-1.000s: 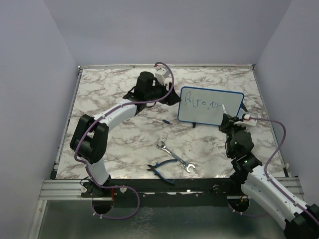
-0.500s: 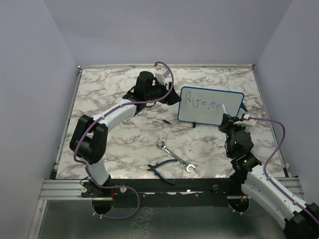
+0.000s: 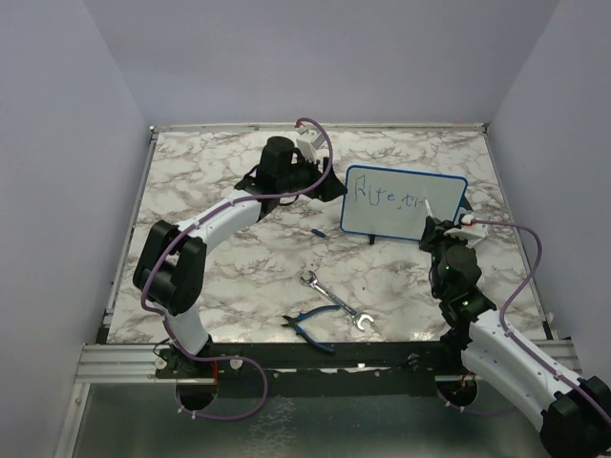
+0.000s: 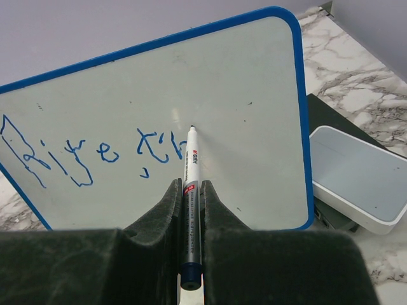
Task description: Write a sentence on the whiteboard
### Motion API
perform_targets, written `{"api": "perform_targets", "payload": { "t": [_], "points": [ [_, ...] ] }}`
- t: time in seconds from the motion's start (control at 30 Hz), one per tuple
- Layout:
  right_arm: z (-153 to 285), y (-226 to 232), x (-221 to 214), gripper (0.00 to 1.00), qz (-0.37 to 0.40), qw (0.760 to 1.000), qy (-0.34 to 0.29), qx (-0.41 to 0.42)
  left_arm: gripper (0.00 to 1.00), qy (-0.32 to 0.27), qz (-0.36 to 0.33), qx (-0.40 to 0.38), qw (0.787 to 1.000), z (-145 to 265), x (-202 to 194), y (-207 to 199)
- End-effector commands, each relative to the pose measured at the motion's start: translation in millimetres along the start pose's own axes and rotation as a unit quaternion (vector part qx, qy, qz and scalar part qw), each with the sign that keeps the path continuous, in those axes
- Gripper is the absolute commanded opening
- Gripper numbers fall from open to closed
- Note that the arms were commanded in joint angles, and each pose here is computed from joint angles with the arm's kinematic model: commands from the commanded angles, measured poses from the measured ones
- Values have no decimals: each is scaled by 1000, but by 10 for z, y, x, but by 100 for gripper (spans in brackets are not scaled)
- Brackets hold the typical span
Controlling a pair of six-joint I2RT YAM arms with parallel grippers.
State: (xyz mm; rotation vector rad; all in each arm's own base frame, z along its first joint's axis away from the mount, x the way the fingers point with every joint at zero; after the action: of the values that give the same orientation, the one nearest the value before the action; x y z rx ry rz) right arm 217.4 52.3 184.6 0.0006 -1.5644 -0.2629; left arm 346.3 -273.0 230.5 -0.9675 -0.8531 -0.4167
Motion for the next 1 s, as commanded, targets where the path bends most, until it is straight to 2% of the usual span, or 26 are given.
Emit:
{"api": "perform_targets", "payload": {
  "t": [0.0, 0.97],
  "points": [
    [-37, -4, 21, 1, -2, 1000, -10, 2, 65, -6, -7, -17, 1000, 86, 67, -116],
    [24, -149, -175, 1, -7, 998, 39, -48, 65, -10, -8, -20, 1000, 108, 100, -149]
  ]
}}
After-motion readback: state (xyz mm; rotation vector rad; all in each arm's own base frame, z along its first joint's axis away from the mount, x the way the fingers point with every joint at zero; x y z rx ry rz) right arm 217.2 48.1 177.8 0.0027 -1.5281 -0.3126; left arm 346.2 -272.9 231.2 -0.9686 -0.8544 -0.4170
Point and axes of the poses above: each gripper's point midway between its finger pads, its own z axis back along the fingers, its own y axis along the line the jaws close on, x = y × z, the point moved 8 cm from there along z, back along the fingers, and after that the axes turned 5 degrees about z, right-handed, at the moved point
